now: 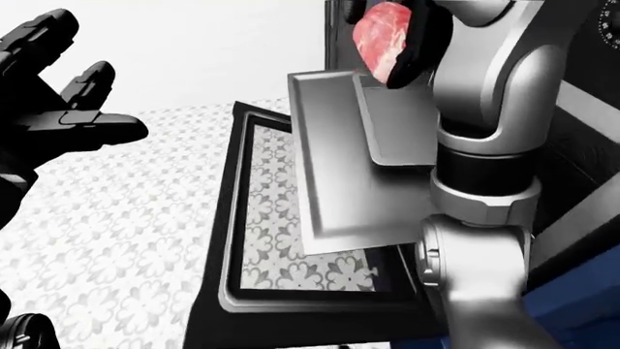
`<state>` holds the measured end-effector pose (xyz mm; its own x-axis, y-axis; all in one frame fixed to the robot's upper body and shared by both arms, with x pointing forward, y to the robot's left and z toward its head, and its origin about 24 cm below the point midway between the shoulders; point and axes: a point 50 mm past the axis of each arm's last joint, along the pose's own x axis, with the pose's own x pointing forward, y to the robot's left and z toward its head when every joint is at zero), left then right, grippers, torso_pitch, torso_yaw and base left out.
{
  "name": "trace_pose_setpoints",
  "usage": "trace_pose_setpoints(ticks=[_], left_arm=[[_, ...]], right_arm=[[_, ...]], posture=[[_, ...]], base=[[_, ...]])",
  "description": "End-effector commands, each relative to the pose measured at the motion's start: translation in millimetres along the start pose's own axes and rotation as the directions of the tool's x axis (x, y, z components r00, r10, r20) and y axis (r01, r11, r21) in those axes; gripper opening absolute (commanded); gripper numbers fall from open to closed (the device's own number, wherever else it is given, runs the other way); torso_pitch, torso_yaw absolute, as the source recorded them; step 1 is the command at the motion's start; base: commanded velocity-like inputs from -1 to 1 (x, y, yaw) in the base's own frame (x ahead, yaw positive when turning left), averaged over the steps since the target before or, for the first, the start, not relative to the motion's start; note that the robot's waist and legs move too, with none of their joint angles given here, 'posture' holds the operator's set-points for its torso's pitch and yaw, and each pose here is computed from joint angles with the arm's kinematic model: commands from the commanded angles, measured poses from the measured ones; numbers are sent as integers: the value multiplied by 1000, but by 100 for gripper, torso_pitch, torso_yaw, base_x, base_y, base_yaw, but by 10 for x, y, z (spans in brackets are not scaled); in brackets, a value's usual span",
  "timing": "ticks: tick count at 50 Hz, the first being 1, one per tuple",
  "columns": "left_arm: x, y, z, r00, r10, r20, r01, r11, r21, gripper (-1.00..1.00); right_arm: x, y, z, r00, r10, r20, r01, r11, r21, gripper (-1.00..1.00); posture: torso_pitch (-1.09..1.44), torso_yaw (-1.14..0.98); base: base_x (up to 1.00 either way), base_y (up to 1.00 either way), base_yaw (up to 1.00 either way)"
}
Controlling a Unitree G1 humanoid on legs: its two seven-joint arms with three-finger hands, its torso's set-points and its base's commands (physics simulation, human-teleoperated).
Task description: Pick the steak from the top rack in the oven and place it on the plate on the counter.
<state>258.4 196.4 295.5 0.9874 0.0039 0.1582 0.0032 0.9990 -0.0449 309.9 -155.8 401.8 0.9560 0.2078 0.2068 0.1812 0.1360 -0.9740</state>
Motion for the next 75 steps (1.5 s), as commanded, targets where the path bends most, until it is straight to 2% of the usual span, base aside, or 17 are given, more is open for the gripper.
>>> trace_pose_setpoints(ticks=[1, 21, 39, 40, 47, 61, 75], left_arm=[[-30, -2, 124, 997, 0, 71, 0, 1000, -6, 100], [-35, 0, 116, 997, 2, 71, -2, 1000, -6, 100], [-45, -45, 101, 997, -8, 73, 8, 1000, 1, 100], [-40, -46, 96, 997, -9, 73, 9, 1000, 2, 100], [-63, -91, 115, 997, -21, 76, 20, 1000, 9, 100], [-66, -153, 108, 997, -36, 75, 35, 999, 18, 100], [-62, -172, 98, 996, -40, 76, 39, 999, 13, 100]], right_arm=[[-95, -183, 16, 996, -90, 6, 90, 996, -9, -100], [-139, -166, 48, 995, -96, 12, 96, 995, -6, -100], [-236, -122, -23, 994, -105, -11, 105, 994, 42, -100], [-241, -131, -36, 994, -112, -19, 113, 990, 80, -100], [-307, -113, -57, 994, -108, -25, 111, 987, 117, -100], [-341, -41, -99, 993, -110, -34, 114, 983, 144, -100], [-341, 48, -110, 995, -94, -43, 99, 983, 153, -100]], posture=[[2, 0], [2, 0], [2, 0], [2, 0], [2, 0], [2, 0], [2, 0]], base=[[-58, 26, 0], [-60, 29, 0], [-60, 13, 0], [-11, 0, 0], [0, -7, -70], [0, 0, -100], [17, -34, 0]])
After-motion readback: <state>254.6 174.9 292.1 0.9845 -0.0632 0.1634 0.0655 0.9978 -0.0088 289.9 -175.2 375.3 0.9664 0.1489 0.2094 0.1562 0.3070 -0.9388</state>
